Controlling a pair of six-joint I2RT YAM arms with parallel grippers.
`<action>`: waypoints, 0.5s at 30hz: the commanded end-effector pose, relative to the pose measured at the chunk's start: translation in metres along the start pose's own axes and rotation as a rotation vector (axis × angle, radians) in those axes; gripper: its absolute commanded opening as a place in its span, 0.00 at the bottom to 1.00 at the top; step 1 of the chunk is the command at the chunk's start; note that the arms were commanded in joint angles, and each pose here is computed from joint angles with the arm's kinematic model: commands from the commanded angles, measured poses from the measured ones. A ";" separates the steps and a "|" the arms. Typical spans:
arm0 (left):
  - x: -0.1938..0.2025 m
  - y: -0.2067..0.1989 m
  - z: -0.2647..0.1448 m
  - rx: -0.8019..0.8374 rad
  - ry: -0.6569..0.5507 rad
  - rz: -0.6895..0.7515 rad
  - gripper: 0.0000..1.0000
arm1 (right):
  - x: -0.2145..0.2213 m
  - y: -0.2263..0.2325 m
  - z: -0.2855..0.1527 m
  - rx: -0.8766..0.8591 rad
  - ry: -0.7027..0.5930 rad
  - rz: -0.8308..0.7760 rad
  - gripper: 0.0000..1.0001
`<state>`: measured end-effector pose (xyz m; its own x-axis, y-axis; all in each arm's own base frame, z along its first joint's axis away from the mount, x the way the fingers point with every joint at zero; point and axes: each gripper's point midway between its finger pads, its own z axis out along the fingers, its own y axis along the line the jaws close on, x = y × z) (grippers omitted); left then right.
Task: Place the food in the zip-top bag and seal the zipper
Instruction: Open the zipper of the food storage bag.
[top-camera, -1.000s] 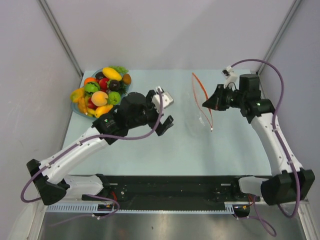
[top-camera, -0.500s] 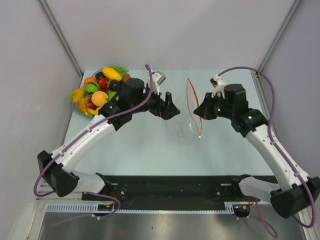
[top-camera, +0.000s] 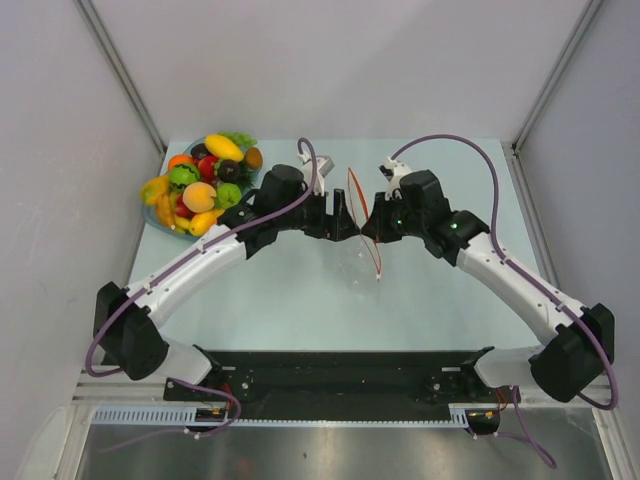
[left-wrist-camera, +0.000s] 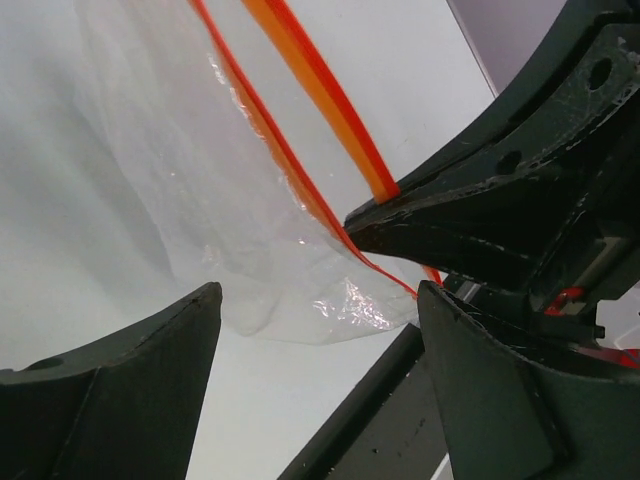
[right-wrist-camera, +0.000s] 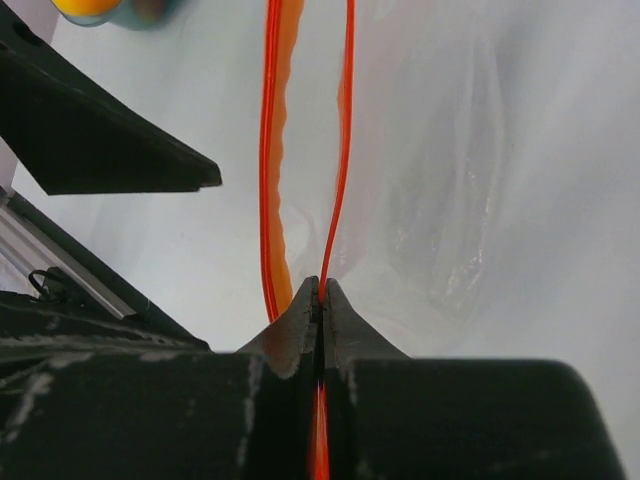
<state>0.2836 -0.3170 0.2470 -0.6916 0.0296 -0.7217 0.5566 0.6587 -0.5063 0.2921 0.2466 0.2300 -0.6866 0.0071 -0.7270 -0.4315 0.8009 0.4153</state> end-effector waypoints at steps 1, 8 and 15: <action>-0.002 -0.001 0.002 0.008 -0.014 -0.070 0.83 | -0.029 0.020 0.010 -0.023 -0.075 -0.020 0.00; 0.010 0.030 0.008 -0.061 0.013 -0.186 0.80 | -0.035 0.040 0.019 -0.054 -0.077 -0.040 0.00; 0.012 0.075 0.004 -0.132 0.013 -0.284 0.52 | -0.028 0.046 0.016 -0.075 -0.070 -0.064 0.00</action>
<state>0.3106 -0.2767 0.1993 -0.8100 -0.1197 -0.5741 0.3119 0.7410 -0.5947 0.2954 0.2876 0.2319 -0.6752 -0.0354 -0.7368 -0.4854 0.7734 0.4077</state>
